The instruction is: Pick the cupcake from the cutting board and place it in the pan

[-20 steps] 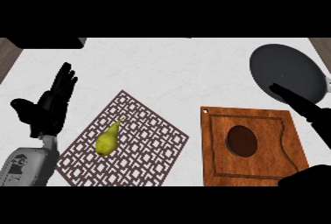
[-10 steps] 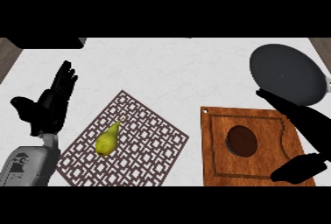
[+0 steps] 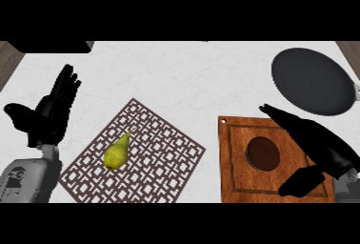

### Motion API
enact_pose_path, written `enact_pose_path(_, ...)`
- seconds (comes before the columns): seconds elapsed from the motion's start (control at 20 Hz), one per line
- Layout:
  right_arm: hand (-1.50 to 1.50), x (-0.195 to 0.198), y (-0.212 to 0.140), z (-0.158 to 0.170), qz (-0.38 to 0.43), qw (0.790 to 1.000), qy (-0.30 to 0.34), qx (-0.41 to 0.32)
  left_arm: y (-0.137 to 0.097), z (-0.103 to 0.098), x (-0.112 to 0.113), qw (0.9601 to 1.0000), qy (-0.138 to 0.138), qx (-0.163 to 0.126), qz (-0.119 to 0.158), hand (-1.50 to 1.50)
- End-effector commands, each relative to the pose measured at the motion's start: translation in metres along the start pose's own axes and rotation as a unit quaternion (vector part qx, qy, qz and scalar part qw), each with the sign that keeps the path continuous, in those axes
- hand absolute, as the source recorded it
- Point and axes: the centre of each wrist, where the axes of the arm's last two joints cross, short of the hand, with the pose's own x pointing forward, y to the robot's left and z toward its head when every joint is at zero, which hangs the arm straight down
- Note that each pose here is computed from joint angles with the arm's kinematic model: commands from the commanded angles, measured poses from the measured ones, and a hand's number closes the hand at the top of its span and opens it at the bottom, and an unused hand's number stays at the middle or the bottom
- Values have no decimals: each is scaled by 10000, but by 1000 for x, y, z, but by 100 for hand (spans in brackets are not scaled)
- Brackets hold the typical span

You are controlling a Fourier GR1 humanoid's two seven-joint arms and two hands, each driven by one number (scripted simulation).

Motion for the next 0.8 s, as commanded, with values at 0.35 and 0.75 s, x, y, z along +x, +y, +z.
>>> enact_pose_path(0.35,-150,-1,2,-12,838,9938,597,410,-14,8,5,10000,65,20,22,0)
enact_pose_path(0.75,-150,22,32,-46,771,9942,555,496,2,7,-6,10000,-28,-93,-24,0)
